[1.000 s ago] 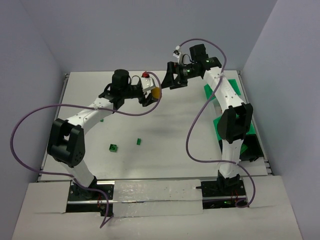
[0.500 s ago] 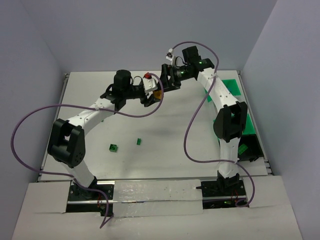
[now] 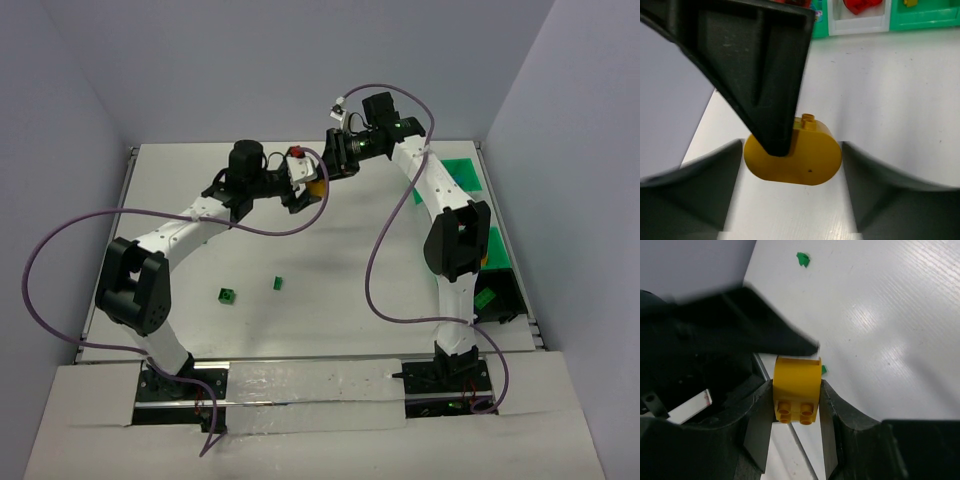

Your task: Sort the legos into containers by color

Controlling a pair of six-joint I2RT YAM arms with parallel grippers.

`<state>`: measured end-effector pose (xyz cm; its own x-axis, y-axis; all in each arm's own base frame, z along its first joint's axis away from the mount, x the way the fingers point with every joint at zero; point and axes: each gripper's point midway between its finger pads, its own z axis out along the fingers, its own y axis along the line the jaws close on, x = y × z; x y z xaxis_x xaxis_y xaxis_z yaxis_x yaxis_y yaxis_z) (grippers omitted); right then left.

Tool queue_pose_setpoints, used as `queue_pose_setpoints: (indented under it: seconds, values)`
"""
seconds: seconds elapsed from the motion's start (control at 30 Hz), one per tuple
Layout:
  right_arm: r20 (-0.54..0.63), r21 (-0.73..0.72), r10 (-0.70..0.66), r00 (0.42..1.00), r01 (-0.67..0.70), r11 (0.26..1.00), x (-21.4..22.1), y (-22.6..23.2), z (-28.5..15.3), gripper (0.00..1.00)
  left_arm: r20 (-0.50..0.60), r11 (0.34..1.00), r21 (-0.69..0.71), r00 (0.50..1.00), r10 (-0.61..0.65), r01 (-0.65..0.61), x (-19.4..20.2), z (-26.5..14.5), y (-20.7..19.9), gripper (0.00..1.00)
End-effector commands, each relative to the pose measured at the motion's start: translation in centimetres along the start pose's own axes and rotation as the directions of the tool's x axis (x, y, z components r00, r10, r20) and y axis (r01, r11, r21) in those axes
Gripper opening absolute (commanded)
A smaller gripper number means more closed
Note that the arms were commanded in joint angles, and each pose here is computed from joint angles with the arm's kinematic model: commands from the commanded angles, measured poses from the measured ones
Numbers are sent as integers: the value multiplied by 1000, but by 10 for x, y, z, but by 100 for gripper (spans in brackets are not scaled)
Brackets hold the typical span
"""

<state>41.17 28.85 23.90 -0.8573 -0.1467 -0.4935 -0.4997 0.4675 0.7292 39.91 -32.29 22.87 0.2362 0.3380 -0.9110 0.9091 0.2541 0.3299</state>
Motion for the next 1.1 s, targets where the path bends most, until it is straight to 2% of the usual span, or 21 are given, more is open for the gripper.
queue_pose_setpoints:
  seconds: [0.0,0.2,0.3,0.4,0.47,0.57,0.67,0.77,0.93,1.0,1.07]
  values:
    - [81,32,-127,989,125,992,-18,17,-33,0,46,996,-83,999,26,-22,-23,-7,16,99]
    - [115,173,-166,979,145,974,-20,-8,-78,0,36,996,-94,999,7,-4,-22,-18,20,99]
    - [122,290,-207,971,165,943,-4,-26,-126,0,32,993,-117,999,-15,18,-21,-29,29,99]
    - [82,406,-185,979,137,904,27,-51,-160,0,17,991,-129,999,-38,40,-15,-33,31,99]
    - [70,530,-180,981,117,840,52,-75,-204,0,5,990,-135,999,-50,50,-7,-34,29,99]
    - [69,602,-125,990,59,797,78,-92,-235,0,-9,990,-129,998,-62,61,-2,-33,27,99]
    - [69,699,-95,993,19,714,108,-105,-275,0,-12,988,-132,997,-76,73,2,-31,29,99]
    - [64,754,-47,997,-17,657,135,-117,-292,0,-15,988,-136,997,-80,77,5,-30,30,99]
    - [56,866,29,998,-63,495,180,-149,-311,0,-37,979,-171,992,-121,113,10,-27,42,99]
    - [84,904,-9,996,-72,421,176,-158,-321,0,-46,976,-180,990,-133,122,10,-29,45,99]
    - [105,918,-21,994,-89,386,179,-168,-322,0,-40,972,-186,987,-154,144,8,-33,47,99]
